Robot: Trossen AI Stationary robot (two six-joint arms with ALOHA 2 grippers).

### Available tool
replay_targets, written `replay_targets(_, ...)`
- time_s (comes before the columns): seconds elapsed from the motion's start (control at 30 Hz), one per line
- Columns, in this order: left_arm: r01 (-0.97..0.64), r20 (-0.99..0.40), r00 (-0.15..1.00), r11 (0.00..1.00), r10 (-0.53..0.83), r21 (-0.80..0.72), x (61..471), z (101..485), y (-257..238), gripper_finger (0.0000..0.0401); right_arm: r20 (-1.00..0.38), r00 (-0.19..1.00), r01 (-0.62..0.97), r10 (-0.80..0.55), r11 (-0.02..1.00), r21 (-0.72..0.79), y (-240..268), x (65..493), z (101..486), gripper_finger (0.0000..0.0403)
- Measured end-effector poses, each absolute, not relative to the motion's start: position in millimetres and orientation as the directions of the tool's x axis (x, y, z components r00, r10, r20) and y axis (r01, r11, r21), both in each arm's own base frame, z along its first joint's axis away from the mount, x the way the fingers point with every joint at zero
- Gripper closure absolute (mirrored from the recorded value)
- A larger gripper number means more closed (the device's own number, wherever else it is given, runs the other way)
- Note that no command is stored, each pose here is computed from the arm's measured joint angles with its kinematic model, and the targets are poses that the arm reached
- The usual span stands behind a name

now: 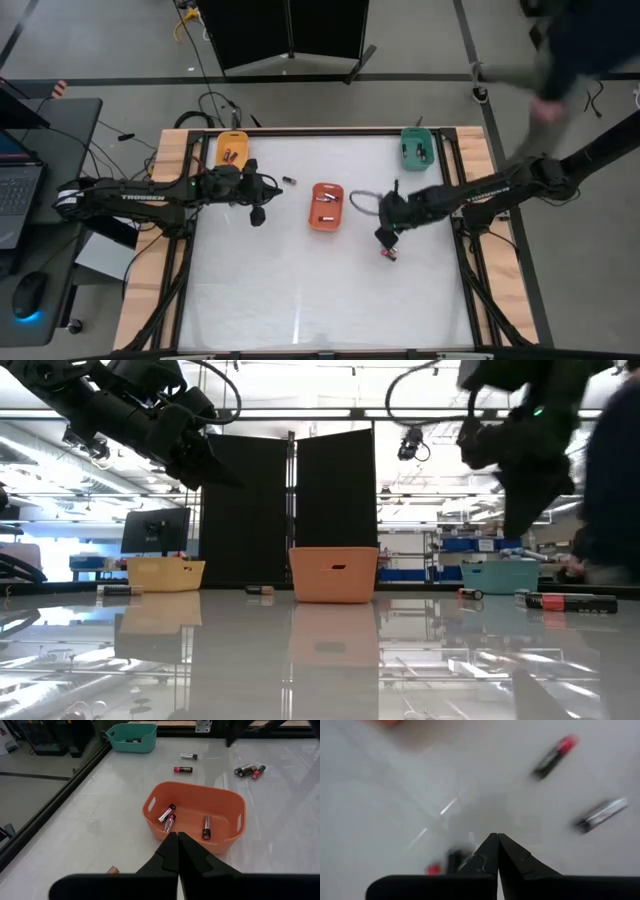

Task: Sort batteries
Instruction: Put the silver battery into the orange bin

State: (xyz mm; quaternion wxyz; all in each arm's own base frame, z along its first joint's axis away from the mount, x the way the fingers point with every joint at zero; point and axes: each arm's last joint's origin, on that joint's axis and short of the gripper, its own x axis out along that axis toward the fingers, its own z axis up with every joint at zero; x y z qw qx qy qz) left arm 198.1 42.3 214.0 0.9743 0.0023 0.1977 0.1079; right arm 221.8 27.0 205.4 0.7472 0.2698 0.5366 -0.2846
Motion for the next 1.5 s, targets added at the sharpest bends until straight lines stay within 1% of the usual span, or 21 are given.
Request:
replay_targets(0.13,-0.210,-0.385,0.898,0.977,0.211,0.047,198.1,214.0,42.3,0.0397,-0.950,0.298,0.683,-0.091,0.715,0.146,52.5,219.8,205.9,0.0383)
replay_targets(0.27,-0.210,-0.384,0.899,0.977,0.211,0.046,198.1,214.0,42.3,0.0397,-0.954,0.289,0.692,-0.074,0.705,0.155,69.3,218.9,200.6,0.0352)
replay_targets(0.47,-0.214,-0.384,0.898,0.976,0.215,0.047,198.1,214.1,42.4,0.0397,-0.975,0.200,0.717,-0.101,0.693,0.076,77.6,225.9,178.2,0.0305)
replay_targets(0.63,-0.217,-0.383,0.897,0.975,0.219,0.049,198.1,214.2,42.5,0.0397,-0.985,0.119,0.729,-0.125,0.684,0.001,76.6,231.8,159.6,0.0288)
replay_targets(0.8,-0.218,-0.375,0.901,0.975,0.220,0.049,198.4,215.0,42.6,0.0397,-0.989,0.078,0.725,-0.124,0.688,-0.029,77.2,233.0,151.8,0.0288)
replay_targets(0.97,-0.218,-0.375,0.900,0.975,0.220,0.049,198.4,214.9,42.6,0.0397,-0.989,0.068,0.713,-0.128,0.700,-0.041,76.8,231.8,152.1,0.0296)
replay_targets(1.17,-0.219,-0.375,0.900,0.975,0.221,0.049,198.3,214.9,42.6,0.0397,-0.990,0.028,0.703,-0.141,0.706,-0.081,72.1,224.7,140.9,0.0311)
replay_targets(1.37,-0.218,-0.376,0.900,0.975,0.220,0.048,198.4,214.8,42.6,0.0397,-0.990,0.022,0.694,-0.138,0.715,-0.085,70.5,221.0,137.0,0.0327)
replay_targets(1.5,-0.219,-0.376,0.900,0.975,0.221,0.048,198.3,214.9,42.6,0.0397,-0.990,0.023,0.666,-0.137,0.741,-0.087,71.0,222.6,139.0,0.0344)
